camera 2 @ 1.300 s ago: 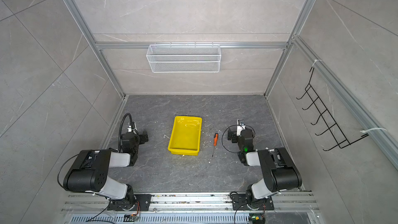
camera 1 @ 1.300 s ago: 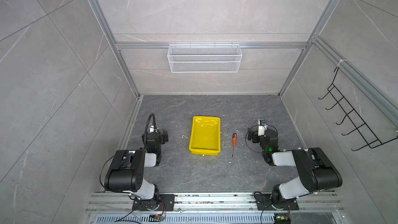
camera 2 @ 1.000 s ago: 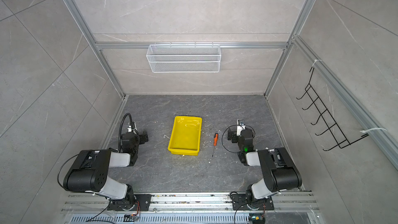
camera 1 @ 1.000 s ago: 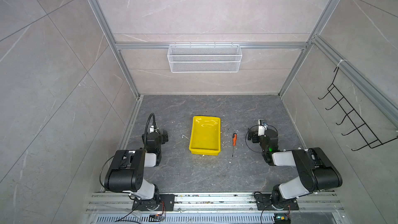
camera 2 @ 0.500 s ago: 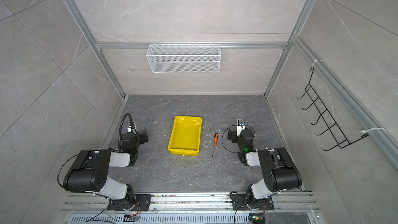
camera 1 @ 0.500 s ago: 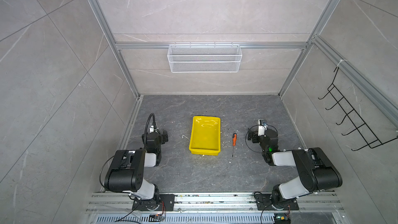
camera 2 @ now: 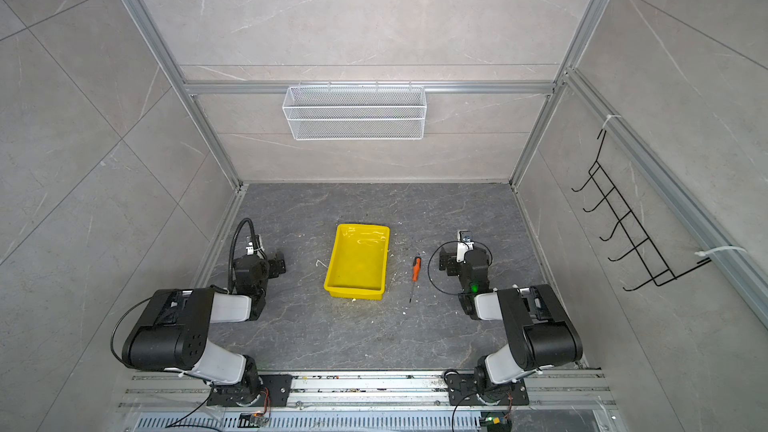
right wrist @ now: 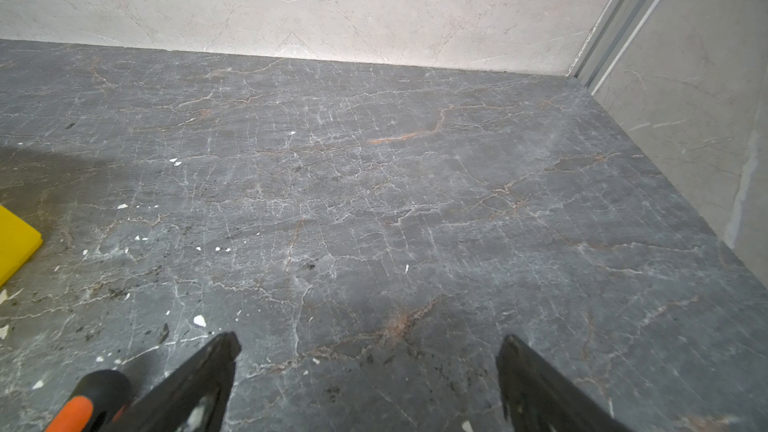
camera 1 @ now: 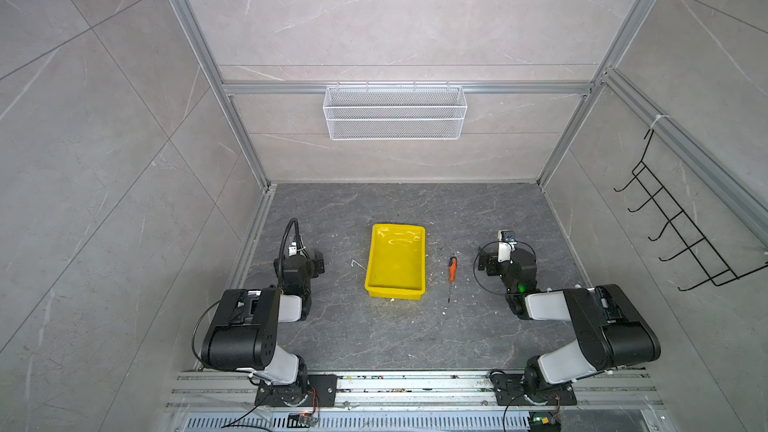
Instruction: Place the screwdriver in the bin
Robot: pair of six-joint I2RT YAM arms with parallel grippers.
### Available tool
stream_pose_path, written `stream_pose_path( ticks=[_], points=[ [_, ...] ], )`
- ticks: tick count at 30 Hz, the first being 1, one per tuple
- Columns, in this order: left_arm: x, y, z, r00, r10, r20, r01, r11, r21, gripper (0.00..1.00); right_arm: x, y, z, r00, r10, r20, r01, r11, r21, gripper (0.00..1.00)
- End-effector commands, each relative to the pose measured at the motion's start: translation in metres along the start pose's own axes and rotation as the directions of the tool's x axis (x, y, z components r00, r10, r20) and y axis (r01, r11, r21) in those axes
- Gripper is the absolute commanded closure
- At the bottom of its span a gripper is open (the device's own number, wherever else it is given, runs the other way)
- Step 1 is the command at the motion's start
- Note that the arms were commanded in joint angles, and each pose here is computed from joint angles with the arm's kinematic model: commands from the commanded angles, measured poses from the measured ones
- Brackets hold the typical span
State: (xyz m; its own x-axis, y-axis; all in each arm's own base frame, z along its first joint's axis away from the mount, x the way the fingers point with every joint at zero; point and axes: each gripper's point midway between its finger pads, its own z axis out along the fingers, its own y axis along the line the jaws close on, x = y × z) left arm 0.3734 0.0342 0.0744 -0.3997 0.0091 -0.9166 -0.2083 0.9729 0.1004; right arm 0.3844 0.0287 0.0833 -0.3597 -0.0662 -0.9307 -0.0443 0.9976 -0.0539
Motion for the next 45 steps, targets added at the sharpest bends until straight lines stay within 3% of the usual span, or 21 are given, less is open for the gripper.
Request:
stream_pose_path(
  ticks=[1,16,29,36,41,43,45],
  points=[
    [-0.016,0.004,-0.001,0.998,-0.031,0.051,0.032,0.999,-0.012,0.0,-0.011,0.001,0.001,1.0,0.011,0.025,-0.011,1.0,-0.008,0.01],
    [-0.016,0.004,-0.001,0.998,-0.031,0.05,0.032,0.999,-0.012,0.0,-0.011,0.004,-0.001,1.0,-0.003,0.031,0.003,1.0,-0.014,0.01],
    [-0.016,0.004,-0.001,0.998,-0.031,0.051,0.031,0.999,-0.012,0.0,-0.012,0.021,-0.024,0.988,-0.075,0.134,0.081,0.996,-0.042,0.01],
    [-0.016,0.004,-0.001,0.998,-0.032,0.05,0.032,0.999,-0.012,0.0,-0.013,0.04,-0.045,0.964,-0.121,0.238,0.155,0.98,-0.127,0.01],
    [-0.016,0.004,-0.001,0.998,-0.032,0.05,0.033,0.999,-0.012,0.0,-0.032,0.044,-0.056,0.957,-0.145,0.25,0.175,0.979,-0.104,0.01],
    [-0.017,0.004,0.0,0.998,-0.035,0.049,0.035,0.999,-0.008,0.0,-0.049,0.049,-0.07,0.94,-0.161,0.3,0.203,0.973,-0.114,0.01],
    [-0.016,0.005,-0.001,0.998,-0.033,0.048,0.033,0.999,-0.009,0.0,-0.079,0.044,-0.094,0.912,-0.103,0.398,0.156,0.982,-0.104,0.01]
  ],
)
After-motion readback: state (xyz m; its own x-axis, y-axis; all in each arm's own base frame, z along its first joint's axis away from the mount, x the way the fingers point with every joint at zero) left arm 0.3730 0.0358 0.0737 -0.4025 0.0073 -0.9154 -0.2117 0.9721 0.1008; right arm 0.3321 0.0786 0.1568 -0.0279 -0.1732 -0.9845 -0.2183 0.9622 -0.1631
